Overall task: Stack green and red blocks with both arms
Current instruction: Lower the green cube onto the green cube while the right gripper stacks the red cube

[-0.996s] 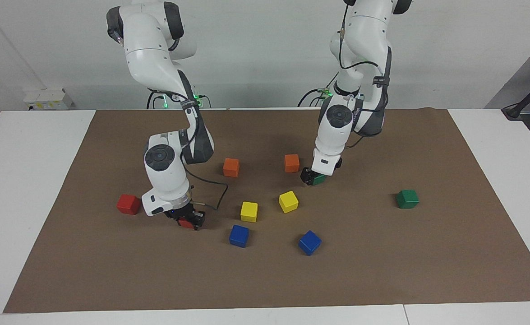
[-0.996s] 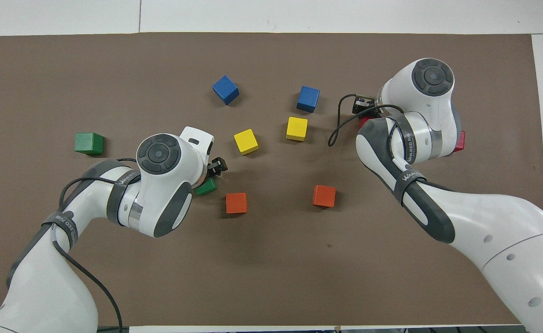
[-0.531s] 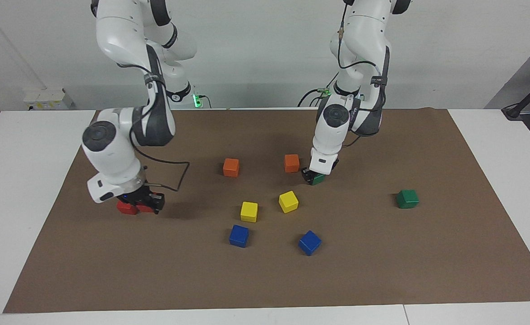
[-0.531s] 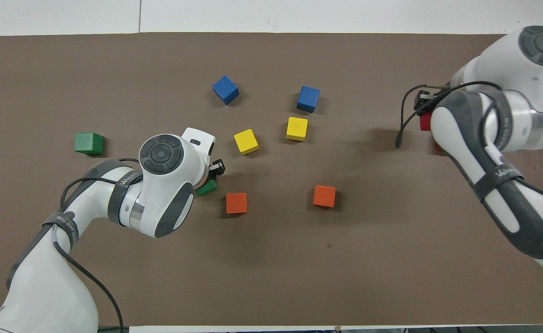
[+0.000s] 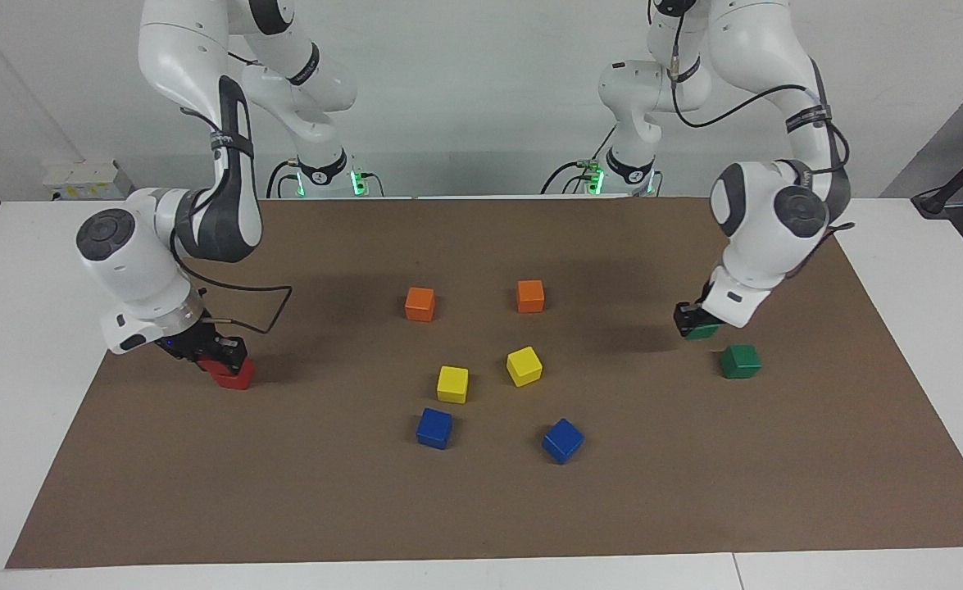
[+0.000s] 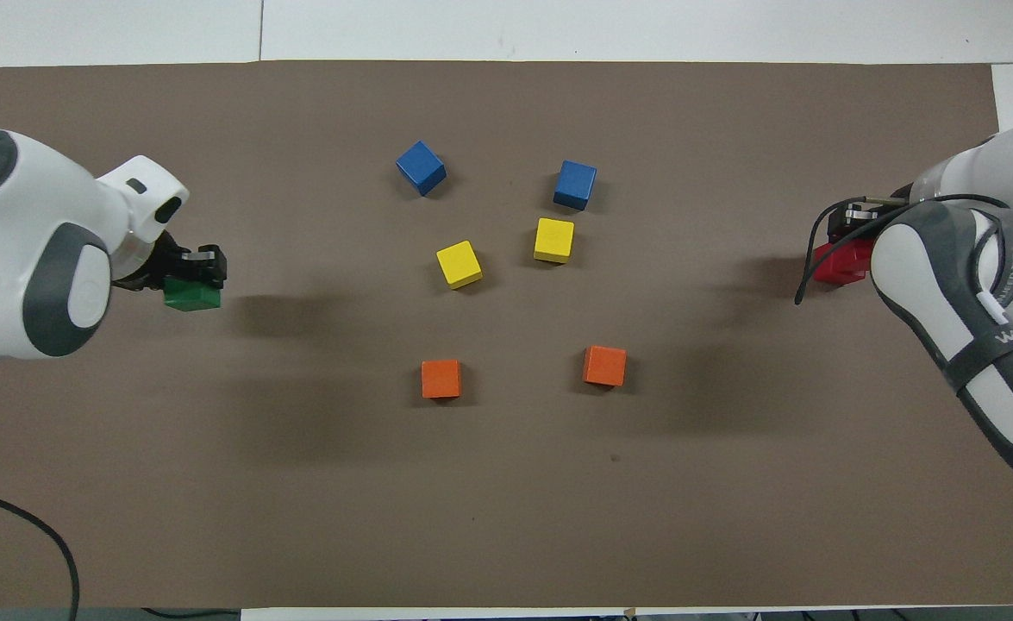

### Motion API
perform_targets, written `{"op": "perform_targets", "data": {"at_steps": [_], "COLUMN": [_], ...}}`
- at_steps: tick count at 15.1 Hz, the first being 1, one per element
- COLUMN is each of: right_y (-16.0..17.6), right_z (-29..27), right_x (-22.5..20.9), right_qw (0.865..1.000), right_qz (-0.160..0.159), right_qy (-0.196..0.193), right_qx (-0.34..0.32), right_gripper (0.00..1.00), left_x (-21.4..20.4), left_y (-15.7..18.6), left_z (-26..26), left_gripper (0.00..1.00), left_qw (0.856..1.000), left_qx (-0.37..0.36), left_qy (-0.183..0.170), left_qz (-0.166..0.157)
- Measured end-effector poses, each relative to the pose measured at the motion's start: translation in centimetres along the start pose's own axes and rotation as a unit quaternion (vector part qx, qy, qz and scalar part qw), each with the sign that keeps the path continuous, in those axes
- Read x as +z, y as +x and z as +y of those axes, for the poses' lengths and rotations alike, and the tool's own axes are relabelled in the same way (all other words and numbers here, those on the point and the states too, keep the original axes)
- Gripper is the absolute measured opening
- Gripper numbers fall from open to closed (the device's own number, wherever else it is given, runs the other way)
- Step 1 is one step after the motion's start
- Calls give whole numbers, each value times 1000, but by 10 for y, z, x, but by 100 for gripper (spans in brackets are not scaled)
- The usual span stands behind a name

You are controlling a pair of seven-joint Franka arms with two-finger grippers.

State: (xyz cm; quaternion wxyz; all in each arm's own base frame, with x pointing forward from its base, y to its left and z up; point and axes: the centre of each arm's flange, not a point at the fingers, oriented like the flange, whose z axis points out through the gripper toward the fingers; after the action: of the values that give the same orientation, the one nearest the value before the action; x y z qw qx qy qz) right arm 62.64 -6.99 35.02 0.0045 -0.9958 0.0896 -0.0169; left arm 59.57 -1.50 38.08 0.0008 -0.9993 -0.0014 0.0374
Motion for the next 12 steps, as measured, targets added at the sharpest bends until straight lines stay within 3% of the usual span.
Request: {"op": "perform_targets", "data": {"at_steps": [2,12], "right_y": [-2,-5], "right_z": [-3,0], "right_x": [4,11], "right_qw": [1000,1000], "right_qz": [6,13], "right_qy": [1,1], "right_qx": [-2,-1], "right_gripper": [56,56], "left_x": [-1,19], "left_y": [3,21], "left_z": [-29,-35], "left_gripper": [56,56], "left_qw": [1000,999], "left_qx": [18,21], "left_qy": [-1,1], "left_qz": [11,46]}}
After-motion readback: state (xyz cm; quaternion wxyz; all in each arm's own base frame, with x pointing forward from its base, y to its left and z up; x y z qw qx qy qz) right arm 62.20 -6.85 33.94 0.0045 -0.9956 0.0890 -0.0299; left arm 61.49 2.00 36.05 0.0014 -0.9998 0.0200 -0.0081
